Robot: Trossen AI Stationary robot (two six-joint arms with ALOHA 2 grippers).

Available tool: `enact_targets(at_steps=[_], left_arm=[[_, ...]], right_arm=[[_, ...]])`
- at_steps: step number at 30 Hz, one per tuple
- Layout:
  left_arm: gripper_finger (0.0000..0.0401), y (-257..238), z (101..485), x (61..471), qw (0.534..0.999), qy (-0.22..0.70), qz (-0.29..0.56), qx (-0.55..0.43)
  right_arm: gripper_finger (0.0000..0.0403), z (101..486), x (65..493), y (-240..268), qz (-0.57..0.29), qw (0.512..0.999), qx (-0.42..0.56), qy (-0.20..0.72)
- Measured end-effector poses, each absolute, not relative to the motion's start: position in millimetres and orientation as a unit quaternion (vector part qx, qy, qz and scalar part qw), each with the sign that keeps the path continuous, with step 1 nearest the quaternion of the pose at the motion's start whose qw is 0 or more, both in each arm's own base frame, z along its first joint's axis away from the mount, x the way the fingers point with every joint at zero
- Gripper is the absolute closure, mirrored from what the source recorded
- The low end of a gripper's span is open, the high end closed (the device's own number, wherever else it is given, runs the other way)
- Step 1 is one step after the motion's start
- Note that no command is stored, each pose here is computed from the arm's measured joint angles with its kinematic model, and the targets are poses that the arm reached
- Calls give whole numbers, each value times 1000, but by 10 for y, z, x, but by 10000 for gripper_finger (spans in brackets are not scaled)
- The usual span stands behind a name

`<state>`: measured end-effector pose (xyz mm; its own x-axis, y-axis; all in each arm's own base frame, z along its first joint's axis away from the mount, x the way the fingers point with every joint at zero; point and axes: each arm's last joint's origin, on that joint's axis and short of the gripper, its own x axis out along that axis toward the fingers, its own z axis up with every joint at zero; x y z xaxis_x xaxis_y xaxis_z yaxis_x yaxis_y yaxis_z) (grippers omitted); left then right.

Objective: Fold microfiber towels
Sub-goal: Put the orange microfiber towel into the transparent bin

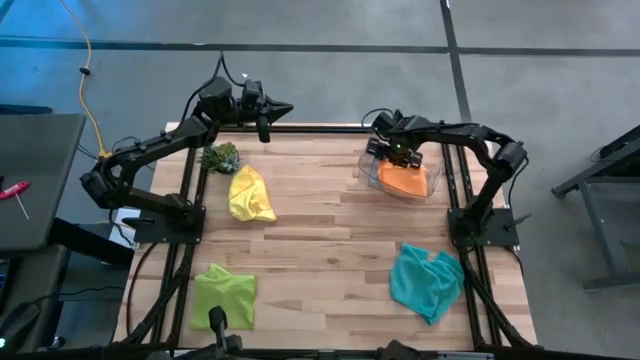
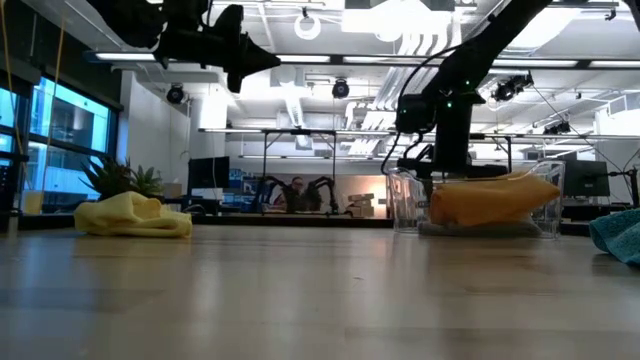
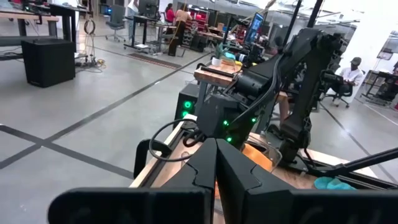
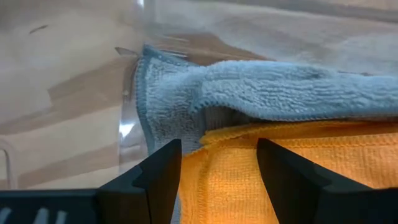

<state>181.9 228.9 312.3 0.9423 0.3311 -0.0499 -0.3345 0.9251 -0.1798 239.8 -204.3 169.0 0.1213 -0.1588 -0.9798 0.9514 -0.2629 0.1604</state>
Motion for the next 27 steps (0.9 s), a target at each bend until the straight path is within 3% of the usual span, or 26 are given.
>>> enact_targets(at_steps=[9, 22, 27], left_arm=[[401, 2289, 3122, 1819, 981, 10, 170, -93], [401, 2288, 3120, 1820, 981, 11, 170, -94], [401, 2288, 3115, 1820, 981, 12, 170, -96]], right_arm=[[212, 1644, 2381, -2053, -566, 490, 552, 368], [374, 1644, 2378, -2056, -570, 492, 546, 367], [398, 1644, 2379, -2055, -567, 496, 542, 373]])
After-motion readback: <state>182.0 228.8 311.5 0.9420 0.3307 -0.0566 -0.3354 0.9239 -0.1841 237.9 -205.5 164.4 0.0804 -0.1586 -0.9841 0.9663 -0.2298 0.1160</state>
